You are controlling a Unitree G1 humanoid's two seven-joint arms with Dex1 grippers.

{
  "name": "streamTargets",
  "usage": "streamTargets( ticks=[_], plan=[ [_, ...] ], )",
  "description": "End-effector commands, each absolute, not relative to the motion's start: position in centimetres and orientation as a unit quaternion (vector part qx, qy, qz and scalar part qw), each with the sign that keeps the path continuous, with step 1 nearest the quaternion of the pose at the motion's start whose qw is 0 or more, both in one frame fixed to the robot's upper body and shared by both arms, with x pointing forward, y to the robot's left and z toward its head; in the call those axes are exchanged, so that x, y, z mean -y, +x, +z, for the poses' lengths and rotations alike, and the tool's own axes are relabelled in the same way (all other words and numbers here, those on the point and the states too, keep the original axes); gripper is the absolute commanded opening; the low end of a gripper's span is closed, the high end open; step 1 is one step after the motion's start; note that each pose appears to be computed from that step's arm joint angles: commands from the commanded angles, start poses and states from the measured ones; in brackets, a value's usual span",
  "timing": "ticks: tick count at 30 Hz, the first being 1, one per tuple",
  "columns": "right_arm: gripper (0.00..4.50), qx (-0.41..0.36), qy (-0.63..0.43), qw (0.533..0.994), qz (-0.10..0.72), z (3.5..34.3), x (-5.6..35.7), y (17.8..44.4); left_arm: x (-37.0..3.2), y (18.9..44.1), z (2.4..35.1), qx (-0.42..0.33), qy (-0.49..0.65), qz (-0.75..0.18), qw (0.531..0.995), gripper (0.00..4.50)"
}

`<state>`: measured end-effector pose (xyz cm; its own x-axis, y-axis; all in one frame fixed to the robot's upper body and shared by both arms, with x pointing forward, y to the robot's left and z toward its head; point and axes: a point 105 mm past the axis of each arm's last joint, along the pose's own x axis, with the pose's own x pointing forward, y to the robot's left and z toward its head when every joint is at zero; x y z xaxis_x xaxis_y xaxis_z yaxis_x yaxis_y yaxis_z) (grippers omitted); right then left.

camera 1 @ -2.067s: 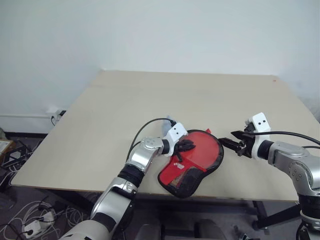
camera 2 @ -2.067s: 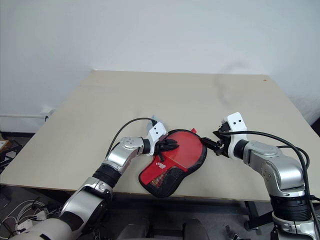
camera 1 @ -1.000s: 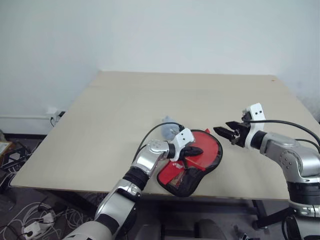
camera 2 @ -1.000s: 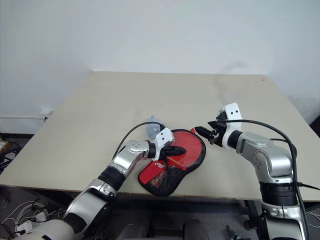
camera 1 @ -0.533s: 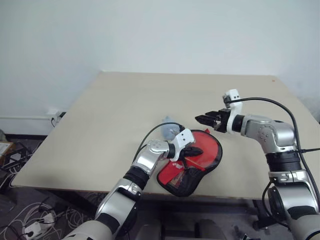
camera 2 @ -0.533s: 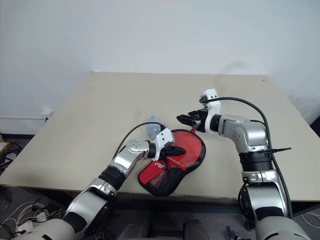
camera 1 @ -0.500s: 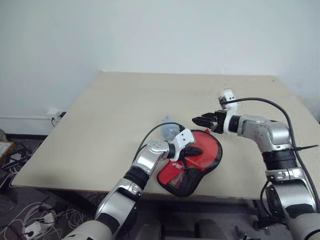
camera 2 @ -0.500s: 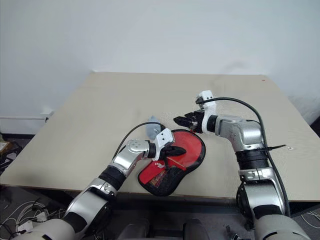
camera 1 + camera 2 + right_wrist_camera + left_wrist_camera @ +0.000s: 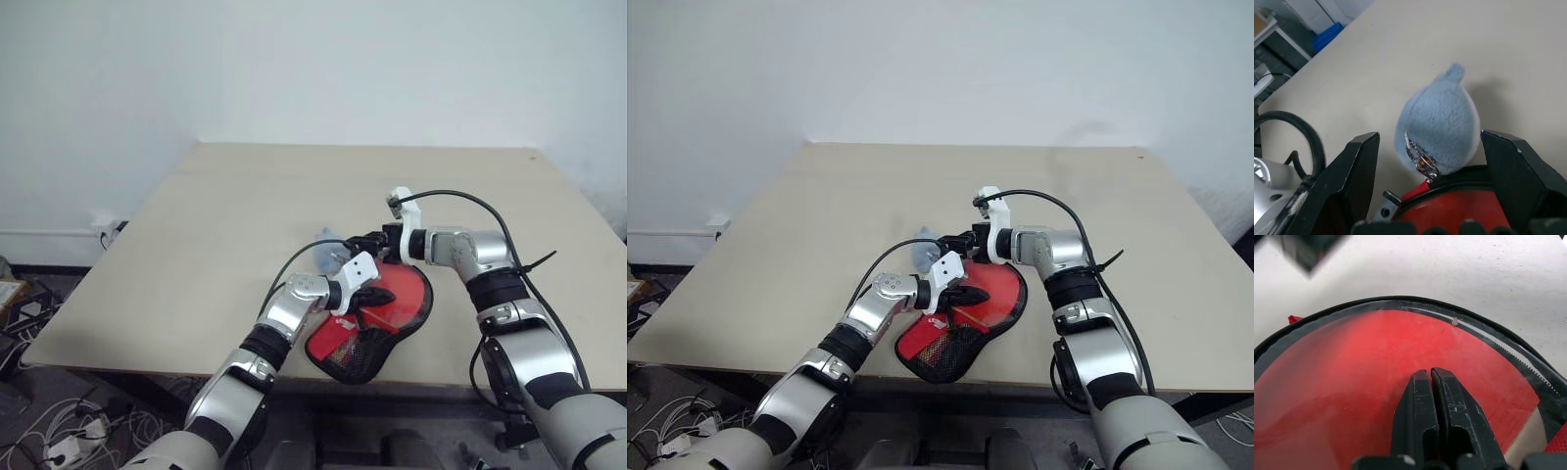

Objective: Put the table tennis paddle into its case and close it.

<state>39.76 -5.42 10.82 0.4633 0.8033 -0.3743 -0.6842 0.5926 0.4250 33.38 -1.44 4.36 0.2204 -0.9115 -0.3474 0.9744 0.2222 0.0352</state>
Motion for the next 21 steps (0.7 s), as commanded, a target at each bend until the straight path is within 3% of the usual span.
streamTargets(
  ticks=[1, 7, 12, 15, 21],
  plan=[
    [3.57, -0.239, 0.100, 0.854, 0.450, 13.2, 4.8, 40.6, 1.3, 33.1, 3.5, -0.145, 0.130, -0.612, 0.767, 0.04],
    [3.57, -0.215, 0.097, 0.873, 0.427, 13.6, 5.8, 41.4, 1.1, 33.6, 5.1, -0.118, 0.093, -0.606, 0.781, 0.04],
    [3.57, -0.189, 0.088, 0.888, 0.409, 14.5, 7.8, 41.3, 0.4, 34.4, 9.6, -0.056, 0.001, -0.607, 0.793, 0.04],
    [3.05, -0.173, 0.084, 0.897, 0.398, 14.9, 8.8, 40.9, -0.5, 34.8, 11.6, -0.029, -0.028, -0.602, 0.797, 0.00],
    [1.28, -0.169, 0.075, 0.910, 0.371, 14.3, 10.8, 39.9, -2.2, 35.5, 15.0, 0.018, -0.072, -0.590, 0.804, 0.00]
  ],
)
